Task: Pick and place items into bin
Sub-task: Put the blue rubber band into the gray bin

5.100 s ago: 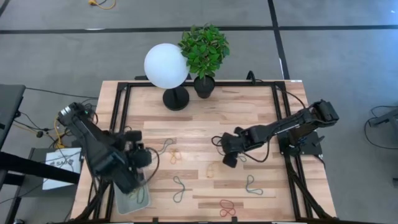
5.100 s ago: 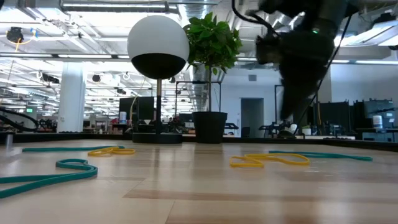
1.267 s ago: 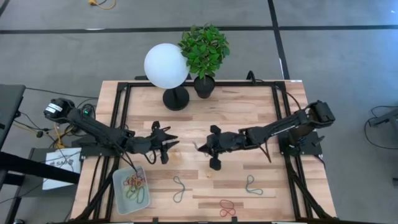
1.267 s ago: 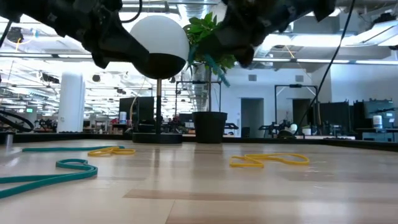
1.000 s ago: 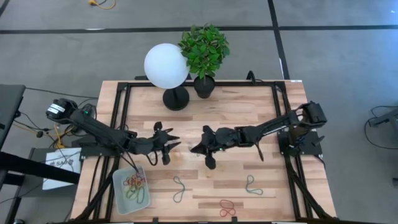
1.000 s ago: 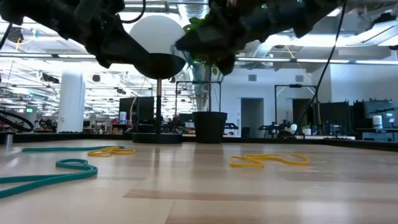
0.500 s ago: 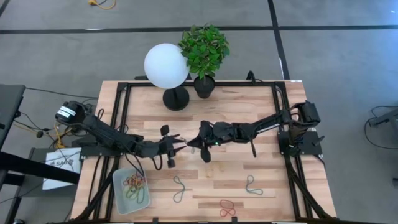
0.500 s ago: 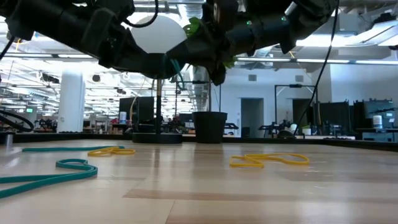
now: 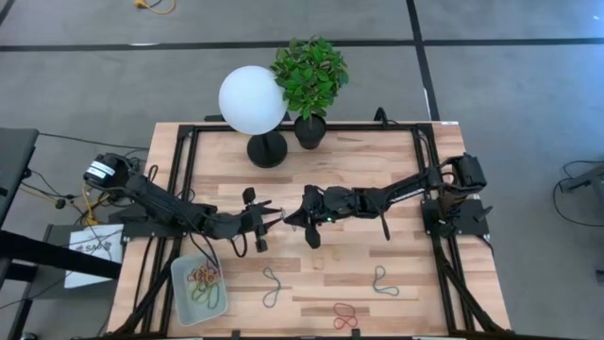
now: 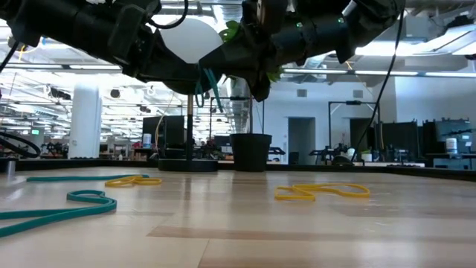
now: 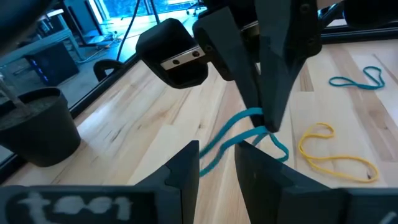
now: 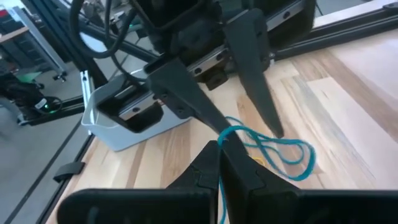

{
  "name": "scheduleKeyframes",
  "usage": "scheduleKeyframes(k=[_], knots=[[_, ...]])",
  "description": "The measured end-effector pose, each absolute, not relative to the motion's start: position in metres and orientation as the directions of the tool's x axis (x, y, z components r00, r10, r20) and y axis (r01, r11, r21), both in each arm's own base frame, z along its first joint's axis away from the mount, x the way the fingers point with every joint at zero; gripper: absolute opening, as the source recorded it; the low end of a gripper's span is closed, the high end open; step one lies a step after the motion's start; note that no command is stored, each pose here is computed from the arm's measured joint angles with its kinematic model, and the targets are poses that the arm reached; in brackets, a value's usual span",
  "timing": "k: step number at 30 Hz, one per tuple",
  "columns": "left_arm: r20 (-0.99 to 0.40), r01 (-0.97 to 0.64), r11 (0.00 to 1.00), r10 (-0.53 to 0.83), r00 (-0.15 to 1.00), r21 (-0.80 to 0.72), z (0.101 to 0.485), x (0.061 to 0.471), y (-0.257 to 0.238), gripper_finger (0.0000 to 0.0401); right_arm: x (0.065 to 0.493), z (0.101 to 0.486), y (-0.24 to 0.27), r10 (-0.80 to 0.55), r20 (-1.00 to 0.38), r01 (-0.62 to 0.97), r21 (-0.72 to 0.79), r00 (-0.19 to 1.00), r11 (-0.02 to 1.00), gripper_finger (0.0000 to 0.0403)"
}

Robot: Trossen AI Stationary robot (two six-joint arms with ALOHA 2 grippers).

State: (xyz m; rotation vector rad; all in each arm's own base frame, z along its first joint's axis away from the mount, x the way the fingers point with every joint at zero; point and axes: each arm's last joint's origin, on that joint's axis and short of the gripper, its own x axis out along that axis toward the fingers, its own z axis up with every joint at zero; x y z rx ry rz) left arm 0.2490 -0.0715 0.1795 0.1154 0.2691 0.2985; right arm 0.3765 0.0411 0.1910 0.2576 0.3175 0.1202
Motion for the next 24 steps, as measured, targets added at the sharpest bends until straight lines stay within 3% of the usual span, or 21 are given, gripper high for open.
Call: scheduleKeyframes(k=[6, 14, 24], knots=[[-0.239, -0.27, 0.952, 0.299, 0.924, 0.146, 0.1802, 0.2492, -0.0717, 0.0087, 0.3765, 0.1913, 0.0411, 0.155, -0.292, -0.068, 0.288, 0.944, 0.955, 0.0003], [-0.24, -0.267, 0.95, 0.299, 0.924, 0.159, 0.1802, 0.2492, -0.0717, 0.0007, 0.3765, 0.1914, 0.0408, 0.15, -0.292, -0.052, 0.317, 0.945, 0.947, 0.0018], [-0.239, -0.267, 0.95, 0.3, 0.923, 0.159, 0.1802, 0.2492, -0.0717, 0.0001, 0.3744, 0.1864, 0.0426, 0.153, -0.345, -0.025, 0.349, 0.926, 0.937, 0.0072]])
